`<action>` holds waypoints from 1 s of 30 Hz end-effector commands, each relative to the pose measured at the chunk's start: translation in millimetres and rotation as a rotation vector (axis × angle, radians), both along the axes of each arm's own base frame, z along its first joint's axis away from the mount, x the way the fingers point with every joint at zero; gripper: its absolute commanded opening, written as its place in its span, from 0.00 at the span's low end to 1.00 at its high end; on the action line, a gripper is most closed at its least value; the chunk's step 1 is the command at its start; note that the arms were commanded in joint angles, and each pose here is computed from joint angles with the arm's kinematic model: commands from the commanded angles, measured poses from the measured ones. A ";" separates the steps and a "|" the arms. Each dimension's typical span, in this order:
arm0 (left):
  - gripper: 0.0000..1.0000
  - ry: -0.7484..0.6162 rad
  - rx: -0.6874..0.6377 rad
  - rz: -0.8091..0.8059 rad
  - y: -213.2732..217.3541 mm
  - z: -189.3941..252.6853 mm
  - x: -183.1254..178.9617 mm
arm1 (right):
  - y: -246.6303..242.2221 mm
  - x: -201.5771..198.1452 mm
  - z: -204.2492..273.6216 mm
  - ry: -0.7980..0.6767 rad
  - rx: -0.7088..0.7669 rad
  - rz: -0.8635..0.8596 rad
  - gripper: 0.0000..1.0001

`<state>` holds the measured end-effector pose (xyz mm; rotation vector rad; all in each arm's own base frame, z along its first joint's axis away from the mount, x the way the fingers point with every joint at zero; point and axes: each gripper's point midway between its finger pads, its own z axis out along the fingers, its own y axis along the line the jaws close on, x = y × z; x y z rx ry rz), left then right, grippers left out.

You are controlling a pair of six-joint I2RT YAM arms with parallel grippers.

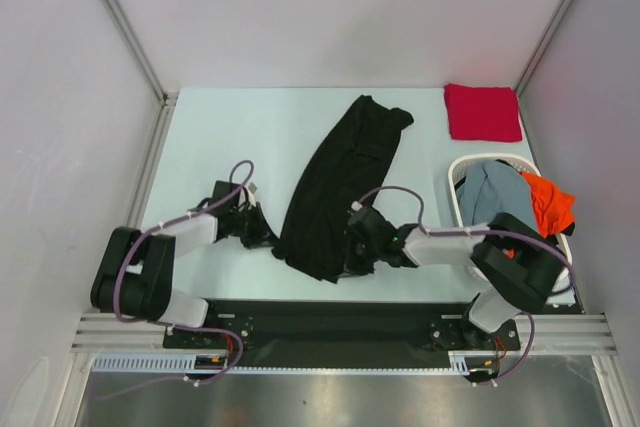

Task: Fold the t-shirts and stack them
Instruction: Fold the tshirt

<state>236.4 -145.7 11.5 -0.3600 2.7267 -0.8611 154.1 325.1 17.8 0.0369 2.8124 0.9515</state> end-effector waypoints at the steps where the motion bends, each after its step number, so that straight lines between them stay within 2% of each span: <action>1: 0.00 0.060 0.004 0.070 -14.4 -10.2 -35.5 | -46.9 -28.1 -2.9 -0.032 -0.090 0.100 0.06; 6: 0.00 0.067 0.001 0.077 -21.7 -13.0 -79.5 | -91.9 -56.4 -1.5 -0.031 -0.139 0.100 0.09; 7: 0.00 0.047 -0.023 0.086 -25.3 -6.4 -81.3 | -108.1 -64.4 -8.9 -0.007 -0.187 0.077 0.09; 11: 0.01 0.078 -0.036 0.047 -33.1 -11.7 -106.4 | -125.3 -73.2 -1.6 -0.011 -0.188 0.027 0.15; 13: 0.21 0.072 -0.028 0.006 -36.8 -10.9 -112.1 | -129.8 -70.3 4.5 -0.038 -0.186 0.008 0.19; 14: 0.33 0.066 -0.008 0.001 -35.5 -7.9 -110.7 | -128.6 -66.4 10.3 -0.060 -0.182 0.013 0.31; 16: 0.41 0.036 0.030 -0.025 -31.4 -2.0 -107.8 | -134.9 -56.4 15.8 -0.082 -0.218 -0.005 0.45; 17: 0.47 -0.002 0.058 -0.016 -28.3 10.9 -99.6 | -131.4 -47.6 26.2 -0.117 -0.215 0.016 0.53; 20: 0.57 -0.123 0.104 -0.013 -24.0 47.1 -76.8 | -140.2 -26.7 32.7 -0.095 -0.274 0.000 0.59; 22: 0.57 -0.210 0.152 -0.039 -21.1 67.5 -59.7 | -143.7 -0.7 47.7 -0.127 -0.300 0.000 0.61; 23: 0.58 -0.275 0.157 -0.044 -25.6 94.8 -43.3 | -144.7 11.4 55.0 -0.151 -0.304 -0.004 0.61; 25: 0.58 -0.315 0.267 -0.063 -18.4 104.1 -19.1 | -149.0 48.9 71.9 -0.208 -0.298 -0.043 0.62; 26: 0.59 -0.382 0.255 -0.071 -27.5 130.9 1.8 | -150.3 62.3 77.2 -0.224 -0.287 -0.064 0.63; 27: 0.60 -0.390 0.277 -0.082 -29.4 129.6 18.1 | -154.3 77.0 79.4 -0.229 -0.282 -0.095 0.63; 28: 0.60 -0.472 0.275 -0.116 -36.2 140.0 40.6 | -158.8 107.7 86.5 -0.253 -0.257 -0.147 0.63; 30: 0.61 -0.566 0.261 -0.099 -41.1 166.2 81.4 | -166.0 141.5 87.8 -0.279 -0.255 -0.212 0.63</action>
